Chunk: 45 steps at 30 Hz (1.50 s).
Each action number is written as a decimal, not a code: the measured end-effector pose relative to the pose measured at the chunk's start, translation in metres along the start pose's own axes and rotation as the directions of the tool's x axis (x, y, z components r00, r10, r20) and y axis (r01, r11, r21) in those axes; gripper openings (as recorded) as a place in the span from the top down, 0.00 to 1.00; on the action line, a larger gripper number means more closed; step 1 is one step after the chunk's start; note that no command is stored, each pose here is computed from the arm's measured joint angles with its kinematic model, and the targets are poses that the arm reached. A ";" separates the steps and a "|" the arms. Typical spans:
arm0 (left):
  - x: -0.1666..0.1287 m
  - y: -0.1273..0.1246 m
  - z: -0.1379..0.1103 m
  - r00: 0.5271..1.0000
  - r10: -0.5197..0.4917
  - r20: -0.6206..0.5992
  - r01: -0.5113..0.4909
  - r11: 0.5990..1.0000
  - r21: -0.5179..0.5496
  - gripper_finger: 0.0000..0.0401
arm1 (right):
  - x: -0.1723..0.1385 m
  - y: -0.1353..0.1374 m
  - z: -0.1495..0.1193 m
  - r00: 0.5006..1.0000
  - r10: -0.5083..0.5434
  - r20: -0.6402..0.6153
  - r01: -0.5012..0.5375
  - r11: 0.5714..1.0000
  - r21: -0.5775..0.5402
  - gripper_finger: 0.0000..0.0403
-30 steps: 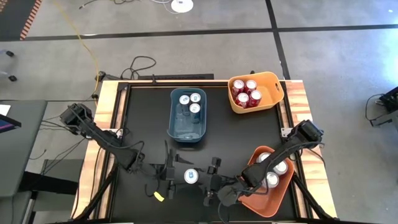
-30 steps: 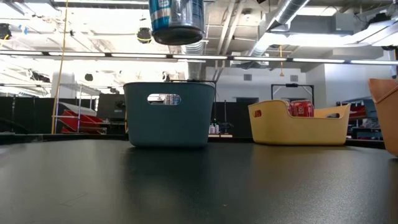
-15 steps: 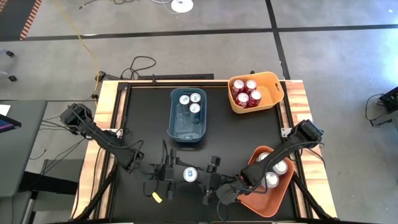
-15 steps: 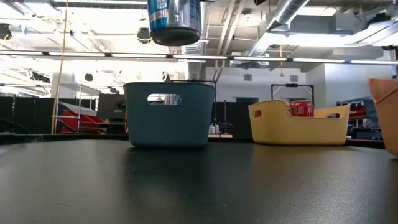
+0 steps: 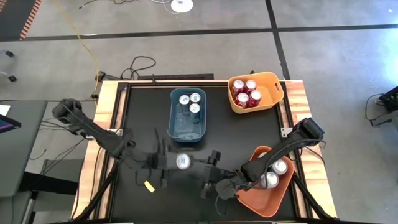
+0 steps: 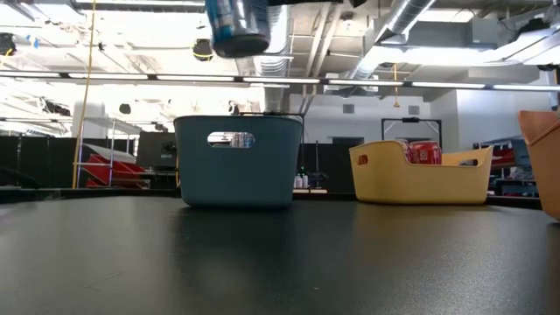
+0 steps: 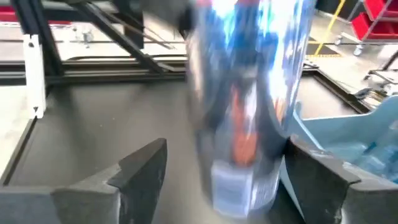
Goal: Sort soda cans
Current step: Put the blue soda can into the blue bin
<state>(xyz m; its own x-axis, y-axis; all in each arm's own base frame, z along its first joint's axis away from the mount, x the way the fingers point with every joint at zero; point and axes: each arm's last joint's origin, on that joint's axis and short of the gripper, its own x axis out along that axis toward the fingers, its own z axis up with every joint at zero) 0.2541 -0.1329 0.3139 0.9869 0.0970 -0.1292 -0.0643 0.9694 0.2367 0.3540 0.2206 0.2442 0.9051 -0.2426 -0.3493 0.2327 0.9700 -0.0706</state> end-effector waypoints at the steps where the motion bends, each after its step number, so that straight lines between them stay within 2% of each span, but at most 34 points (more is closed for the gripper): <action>1: -0.003 0.009 0.003 0.999 0.050 -0.004 -0.050 0.999 0.023 0.42 | -0.001 0.001 -0.001 1.000 0.022 -0.010 -0.022 1.000 0.005 0.20; 5: -0.014 0.047 0.010 0.979 0.204 -0.030 -0.202 0.979 0.038 0.42 | -0.008 0.009 -0.007 0.997 0.066 -0.030 -0.067 0.998 -0.018 0.20; 9: -0.015 0.073 0.005 0.974 0.210 -0.084 -0.208 0.977 0.035 0.42 | -0.012 0.006 0.001 1.000 0.004 0.017 -0.004 1.000 0.002 0.21; 12: -0.010 0.093 -0.002 0.961 0.259 -0.095 -0.258 0.966 0.016 0.42 | -0.013 0.007 -0.001 1.000 -0.002 0.012 0.002 1.000 -0.015 0.21; 17: 0.004 0.114 -0.036 0.949 0.262 -0.173 -0.270 0.963 -0.023 0.42 | -0.020 0.010 -0.003 1.000 -0.016 0.012 0.016 0.999 -0.031 0.21; 22: 0.009 0.136 -0.067 0.936 0.316 -0.157 -0.331 0.939 -0.087 0.42 | -0.021 0.007 -0.012 0.997 -0.068 -0.039 0.066 0.996 -0.053 0.21; 28: 0.005 0.154 -0.106 0.903 0.402 -0.150 -0.420 0.901 -0.114 0.42 | -0.020 0.004 -0.013 0.994 -0.100 -0.049 0.097 0.994 -0.051 0.21; 34: -0.003 0.162 -0.138 0.892 0.425 -0.155 -0.448 0.877 -0.171 0.42 | -0.013 -0.003 -0.011 0.991 -0.124 -0.051 0.122 0.992 -0.040 0.21; 40: -0.007 0.165 -0.149 0.890 0.429 -0.154 -0.454 0.867 -0.207 0.42 | -0.006 -0.010 -0.010 0.988 -0.147 -0.056 0.145 0.989 -0.031 0.21; 45: -0.007 0.165 -0.148 0.892 0.431 -0.140 -0.452 0.866 -0.214 0.42 | 0.000 -0.019 -0.006 0.983 -0.172 -0.057 0.171 0.985 -0.016 0.21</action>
<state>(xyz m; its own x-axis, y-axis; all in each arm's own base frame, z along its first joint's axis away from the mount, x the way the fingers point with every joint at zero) 0.2144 0.0594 0.2111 0.8313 0.5356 -0.1483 -0.5335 0.8438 0.0571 0.3480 0.2026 0.2398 0.8297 -0.4045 -0.3848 0.3786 0.9142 -0.1446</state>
